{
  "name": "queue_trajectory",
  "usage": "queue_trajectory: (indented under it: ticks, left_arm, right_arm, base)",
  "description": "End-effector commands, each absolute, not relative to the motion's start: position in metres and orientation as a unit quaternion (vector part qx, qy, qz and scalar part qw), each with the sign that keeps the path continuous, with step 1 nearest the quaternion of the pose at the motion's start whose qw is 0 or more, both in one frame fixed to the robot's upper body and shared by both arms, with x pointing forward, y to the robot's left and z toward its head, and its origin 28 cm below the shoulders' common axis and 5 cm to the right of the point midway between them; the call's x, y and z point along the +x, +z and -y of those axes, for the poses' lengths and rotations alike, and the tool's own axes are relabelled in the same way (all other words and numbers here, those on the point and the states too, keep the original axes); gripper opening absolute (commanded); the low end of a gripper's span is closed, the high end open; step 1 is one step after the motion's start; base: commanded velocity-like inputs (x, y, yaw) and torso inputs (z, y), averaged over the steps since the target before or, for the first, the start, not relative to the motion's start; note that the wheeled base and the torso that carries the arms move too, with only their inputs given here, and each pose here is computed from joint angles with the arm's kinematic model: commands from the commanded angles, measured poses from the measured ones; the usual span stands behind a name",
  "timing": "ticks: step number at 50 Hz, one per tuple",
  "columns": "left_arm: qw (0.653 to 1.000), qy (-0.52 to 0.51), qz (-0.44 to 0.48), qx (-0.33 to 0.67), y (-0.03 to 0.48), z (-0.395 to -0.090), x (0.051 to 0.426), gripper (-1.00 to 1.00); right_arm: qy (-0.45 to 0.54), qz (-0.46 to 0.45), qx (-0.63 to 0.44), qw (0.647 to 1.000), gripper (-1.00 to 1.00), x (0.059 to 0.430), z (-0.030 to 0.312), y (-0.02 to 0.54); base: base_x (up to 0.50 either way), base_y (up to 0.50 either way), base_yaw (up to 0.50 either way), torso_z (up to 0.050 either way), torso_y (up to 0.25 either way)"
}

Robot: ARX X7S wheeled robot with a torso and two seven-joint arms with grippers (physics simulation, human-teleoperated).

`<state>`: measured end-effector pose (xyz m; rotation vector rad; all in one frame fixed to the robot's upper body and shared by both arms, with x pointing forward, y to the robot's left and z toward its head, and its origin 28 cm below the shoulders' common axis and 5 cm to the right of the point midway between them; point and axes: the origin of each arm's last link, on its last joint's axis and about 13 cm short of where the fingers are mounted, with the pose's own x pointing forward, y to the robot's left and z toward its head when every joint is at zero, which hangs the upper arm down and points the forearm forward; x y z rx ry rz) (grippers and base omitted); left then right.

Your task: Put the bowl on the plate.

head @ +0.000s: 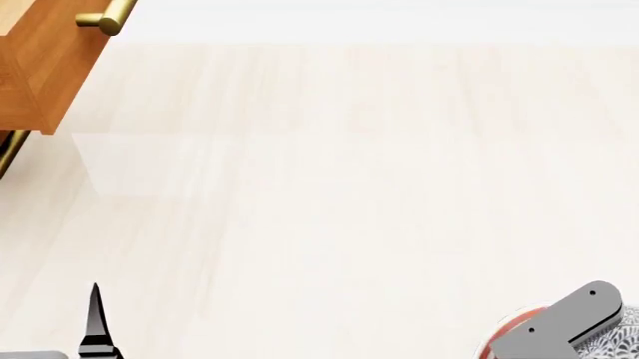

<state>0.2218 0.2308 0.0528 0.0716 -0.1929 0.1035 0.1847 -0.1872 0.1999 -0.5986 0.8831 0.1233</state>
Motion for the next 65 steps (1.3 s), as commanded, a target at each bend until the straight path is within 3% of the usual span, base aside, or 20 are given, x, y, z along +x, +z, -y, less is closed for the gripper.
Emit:
queue_trajectory:
  ticks: [1, 18, 19, 31, 49, 65]
  left_arm:
    - [0.993, 0.051, 0.096, 0.037, 0.053, -0.23, 0.222, 1.0]
    - [0.993, 0.051, 0.097, 0.038, 0.053, -0.23, 0.221, 1.0]
    - [0.993, 0.051, 0.097, 0.038, 0.054, -0.23, 0.221, 1.0]
    - [0.993, 0.051, 0.098, 0.039, 0.053, -0.23, 0.221, 1.0]
    - [0.993, 0.049, 0.1, 0.038, 0.055, -0.23, 0.218, 1.0]
    - [0.993, 0.048, 0.102, 0.038, 0.057, -0.229, 0.217, 1.0]
  right_arm:
    - [0.053, -0.408, -0.288, 0.865, -1.0, 0.187, 0.188, 0.2]
    - [0.052, -0.404, -0.277, 0.87, -1.0, 0.188, 0.191, 0.195]
    - [0.049, -0.403, -0.277, 0.871, 1.0, 0.188, 0.191, 0.195]
    - [0.064, -0.393, -0.252, 0.882, 1.0, 0.185, 0.191, 0.195]
    - [0.105, -0.3, -0.2, 0.927, 1.0, 0.164, 0.186, 0.226]
    - [0.112, -0.225, -0.21, 0.945, 1.0, 0.155, 0.179, 0.248]
  base:
    - [0.0, 0.0, 0.0, 0.0, 0.0]
    - [0.0, 0.0, 0.0, 0.0, 0.001]
    - [0.0, 0.0, 0.0, 0.0, 0.0]
    - [0.0, 0.0, 0.0, 0.0, 0.0]
    - [0.0, 0.0, 0.0, 0.0, 0.0]
    - [0.0, 0.0, 0.0, 0.0, 0.0]
